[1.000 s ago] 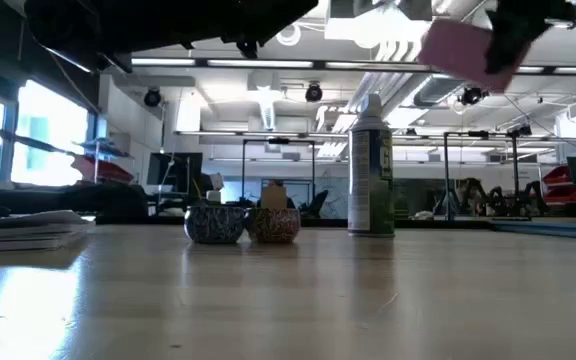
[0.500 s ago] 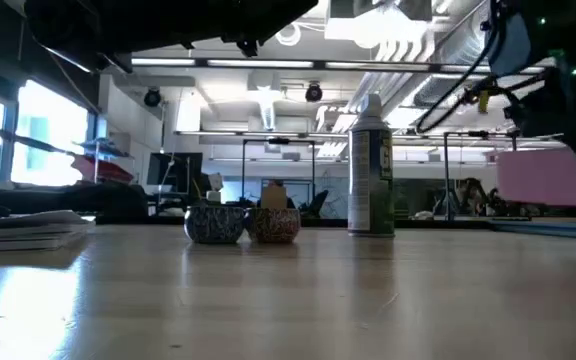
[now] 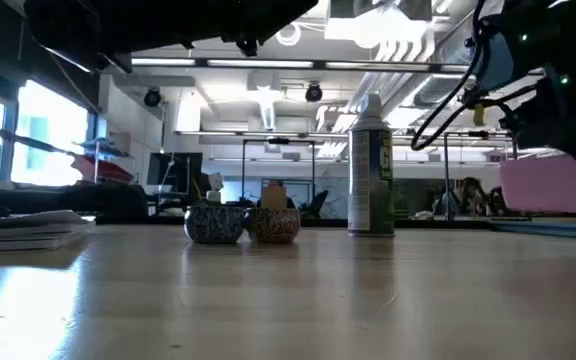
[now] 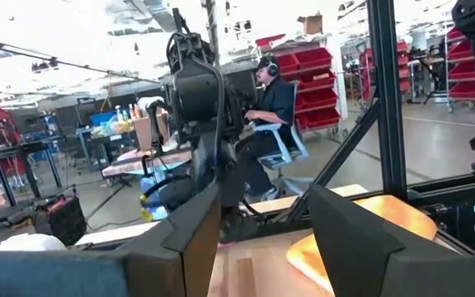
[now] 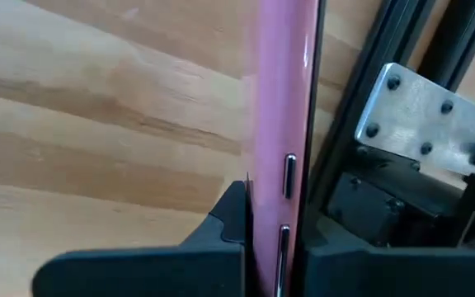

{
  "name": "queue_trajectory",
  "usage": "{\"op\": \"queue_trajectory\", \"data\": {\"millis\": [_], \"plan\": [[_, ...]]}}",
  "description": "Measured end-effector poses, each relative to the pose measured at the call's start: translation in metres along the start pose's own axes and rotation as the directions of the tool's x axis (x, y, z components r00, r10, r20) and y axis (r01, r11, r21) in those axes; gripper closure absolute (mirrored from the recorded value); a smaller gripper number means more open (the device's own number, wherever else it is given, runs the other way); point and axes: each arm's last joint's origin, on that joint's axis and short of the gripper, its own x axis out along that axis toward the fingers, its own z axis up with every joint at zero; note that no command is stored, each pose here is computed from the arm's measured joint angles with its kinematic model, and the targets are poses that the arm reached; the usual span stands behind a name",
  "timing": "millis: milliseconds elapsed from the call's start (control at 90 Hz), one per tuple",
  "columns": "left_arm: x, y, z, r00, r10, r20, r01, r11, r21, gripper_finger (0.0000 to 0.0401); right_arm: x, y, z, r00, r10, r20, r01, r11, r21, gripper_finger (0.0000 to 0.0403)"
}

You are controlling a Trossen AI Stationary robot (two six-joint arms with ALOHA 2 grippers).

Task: Apply microfiber cloth
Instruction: Wipe the cellphone with the microfiber cloth

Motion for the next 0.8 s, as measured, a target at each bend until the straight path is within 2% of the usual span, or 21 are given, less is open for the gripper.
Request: {"op": "queue_trajectory", "data": {"millis": [89,244,489,644,800], "plan": [[0.0,0.0,0.0,1.0,0.0,-0.001,0.0,1.0,0.0,0.0238,0.006,0.006,0.003,0.999,-0.046,-0.017,0.046,0.999,0.001,0.0402],[0.0,0.0,0.0,1.0,-0.001,-0.001,0.001,1.0,0.001,0.0238,0.017,0.017,0.006,0.99,-0.134,-0.052,0.131,0.989,-0.062,0.0402],[0.0,0.0,0.0,1.0,-0.001,-0.002,0.001,1.0,0.0,0.0238,0.03,0.021,0.005,0.943,-0.312,-0.116,0.298,0.947,-0.123,0.0402],[0.0,0.0,0.0,1.0,-0.001,-0.002,0.001,1.0,0.0,0.0238,0.036,0.027,0.006,0.936,-0.328,-0.125,0.309,0.939,-0.15,0.0396],[0.0,0.0,0.0,1.0,-0.001,-0.001,0.001,1.0,0.0,0.0238,0.042,0.033,0.006,0.931,-0.324,-0.166,0.289,0.935,-0.206,0.0356]]}}
